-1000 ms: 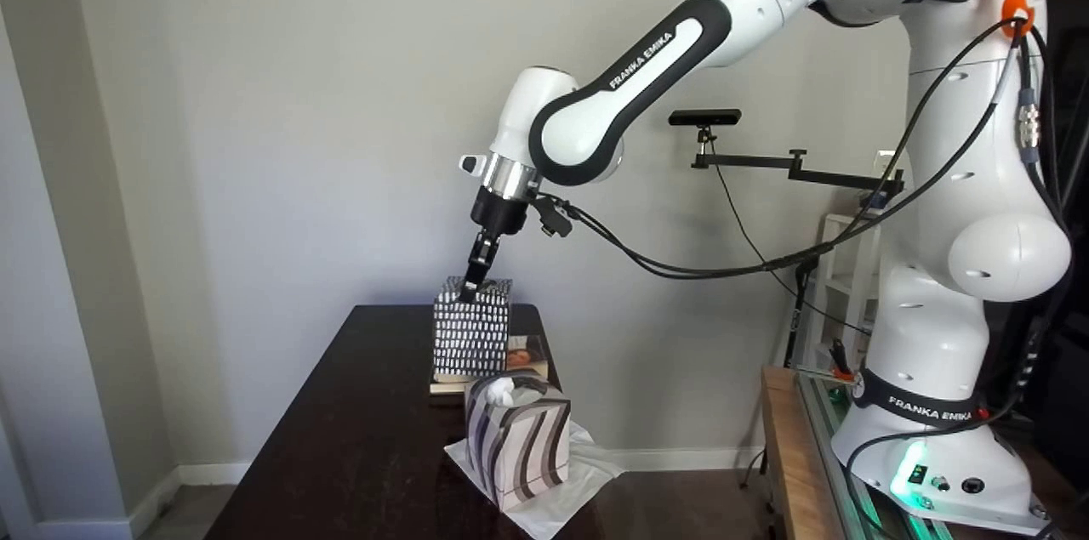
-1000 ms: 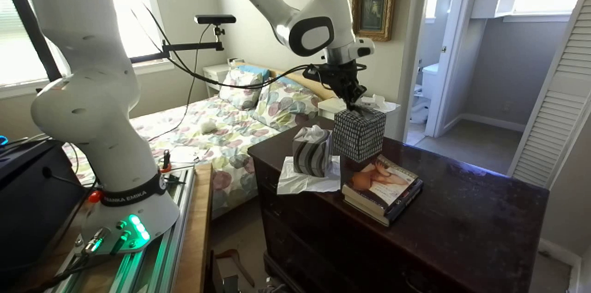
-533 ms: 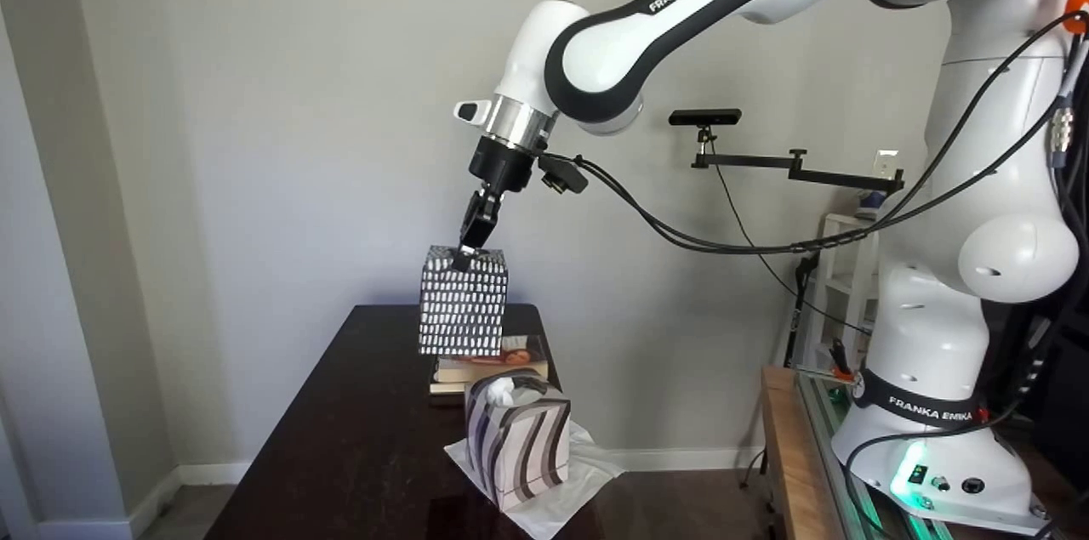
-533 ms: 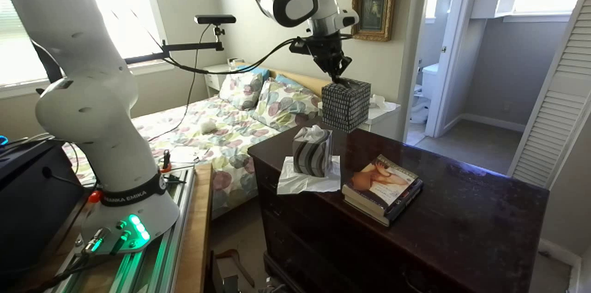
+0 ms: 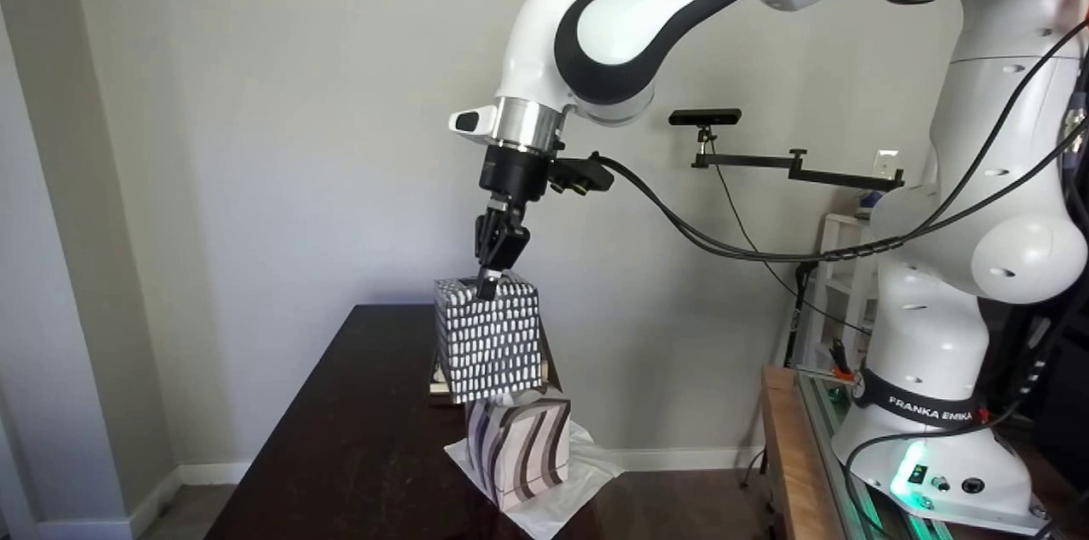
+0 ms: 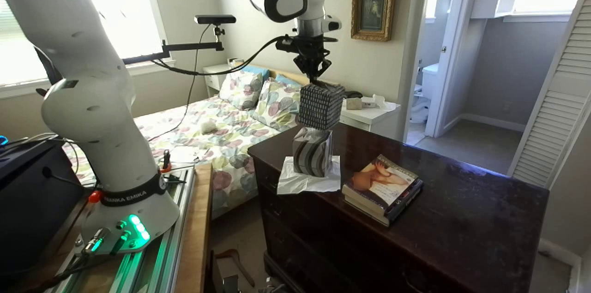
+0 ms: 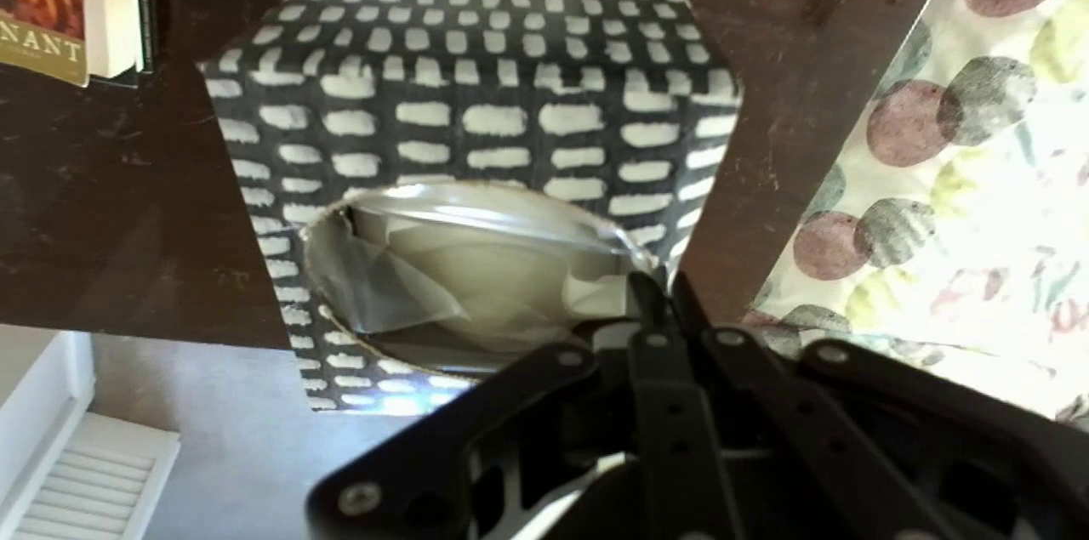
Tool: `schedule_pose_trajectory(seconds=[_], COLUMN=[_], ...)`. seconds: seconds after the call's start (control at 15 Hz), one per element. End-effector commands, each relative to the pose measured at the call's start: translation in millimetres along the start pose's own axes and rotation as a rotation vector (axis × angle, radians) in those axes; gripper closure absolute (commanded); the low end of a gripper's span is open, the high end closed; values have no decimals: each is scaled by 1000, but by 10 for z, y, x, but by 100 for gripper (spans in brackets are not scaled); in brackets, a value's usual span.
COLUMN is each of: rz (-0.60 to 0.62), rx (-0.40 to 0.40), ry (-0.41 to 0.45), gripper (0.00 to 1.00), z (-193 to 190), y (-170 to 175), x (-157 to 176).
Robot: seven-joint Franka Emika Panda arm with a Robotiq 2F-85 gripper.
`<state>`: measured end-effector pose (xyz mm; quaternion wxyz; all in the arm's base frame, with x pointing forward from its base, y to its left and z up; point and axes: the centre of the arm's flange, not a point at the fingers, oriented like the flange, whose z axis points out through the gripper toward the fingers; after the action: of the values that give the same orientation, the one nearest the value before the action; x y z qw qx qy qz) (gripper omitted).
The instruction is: Remove the napkin box from on top of the books and put it on top of the other napkin box
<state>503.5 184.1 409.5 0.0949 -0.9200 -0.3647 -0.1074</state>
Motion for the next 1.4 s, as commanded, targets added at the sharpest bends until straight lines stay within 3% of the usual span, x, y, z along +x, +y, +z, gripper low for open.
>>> schedule_pose_trajectory(seconds=[0.0,0.27,0.8,1.33], rz=[-47,-60,-90,-88], rx=[30,17,-54,-52], ry=[-49,-82,-70,-99], gripper=[100,100,100,100], z=[48,84,229,198], y=[-112,-162,-119,-170], x=[-117,-212,-267,-307])
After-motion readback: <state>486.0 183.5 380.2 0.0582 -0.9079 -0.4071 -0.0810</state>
